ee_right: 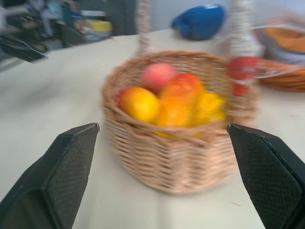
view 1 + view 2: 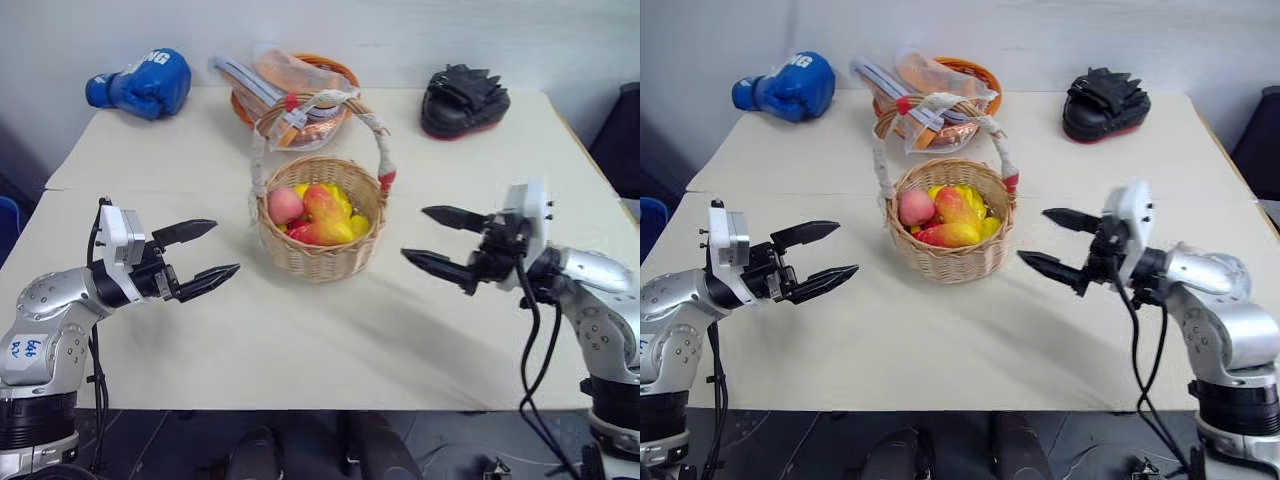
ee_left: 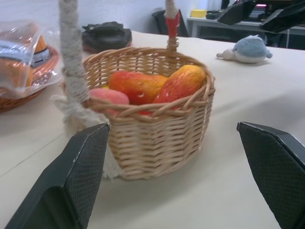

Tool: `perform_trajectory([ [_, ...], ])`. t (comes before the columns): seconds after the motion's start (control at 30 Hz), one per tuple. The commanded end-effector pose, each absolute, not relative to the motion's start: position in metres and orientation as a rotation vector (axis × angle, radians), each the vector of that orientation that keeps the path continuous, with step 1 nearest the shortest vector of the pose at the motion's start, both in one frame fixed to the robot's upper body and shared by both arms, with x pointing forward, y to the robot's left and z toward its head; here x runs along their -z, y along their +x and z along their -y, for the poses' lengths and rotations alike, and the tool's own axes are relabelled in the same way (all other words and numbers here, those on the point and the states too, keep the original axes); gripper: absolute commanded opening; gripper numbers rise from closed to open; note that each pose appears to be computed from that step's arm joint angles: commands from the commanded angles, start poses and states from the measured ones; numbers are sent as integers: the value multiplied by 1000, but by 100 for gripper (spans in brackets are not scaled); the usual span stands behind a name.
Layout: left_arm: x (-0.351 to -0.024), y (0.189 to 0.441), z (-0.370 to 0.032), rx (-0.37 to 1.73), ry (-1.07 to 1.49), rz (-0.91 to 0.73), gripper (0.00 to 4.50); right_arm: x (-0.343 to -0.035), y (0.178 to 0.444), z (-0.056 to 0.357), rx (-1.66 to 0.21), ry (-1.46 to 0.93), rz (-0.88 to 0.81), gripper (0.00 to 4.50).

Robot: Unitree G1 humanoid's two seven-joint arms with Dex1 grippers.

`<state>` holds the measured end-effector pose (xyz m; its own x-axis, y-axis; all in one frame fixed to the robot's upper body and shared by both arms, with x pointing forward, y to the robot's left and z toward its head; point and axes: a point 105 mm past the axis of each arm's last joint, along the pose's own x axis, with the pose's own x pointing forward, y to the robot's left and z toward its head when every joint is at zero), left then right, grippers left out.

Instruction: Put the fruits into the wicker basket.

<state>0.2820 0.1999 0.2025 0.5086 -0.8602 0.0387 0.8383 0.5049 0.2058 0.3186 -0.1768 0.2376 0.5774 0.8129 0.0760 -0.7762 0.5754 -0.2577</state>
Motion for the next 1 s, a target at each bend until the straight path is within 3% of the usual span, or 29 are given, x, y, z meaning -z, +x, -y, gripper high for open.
perform_trajectory([
  [0.03, -216, 277, -195, 1062, 190, 182, 450, -252, 338, 170, -975, -253, 280, 445],
  [0.27, -214, 269, -189, 1139, 146, 124, 450, -240, 373, 121, -1153, -213, 242, 445],
  [0.47, -214, 264, -191, 1134, 150, 109, 450, -246, 385, 89, -1226, -208, 278, 252],
  [0.7, -213, 264, -188, 1132, 150, 106, 450, -250, 379, 91, -1262, -196, 295, 20],
  [0.9, -212, 272, -178, 1174, 149, 114, 450, -264, 339, 122, -1216, -215, 342, 18],
  [1.0, -212, 275, -176, 1189, 147, 119, 450, -292, 318, 147, -1013, -146, 454, 18],
])
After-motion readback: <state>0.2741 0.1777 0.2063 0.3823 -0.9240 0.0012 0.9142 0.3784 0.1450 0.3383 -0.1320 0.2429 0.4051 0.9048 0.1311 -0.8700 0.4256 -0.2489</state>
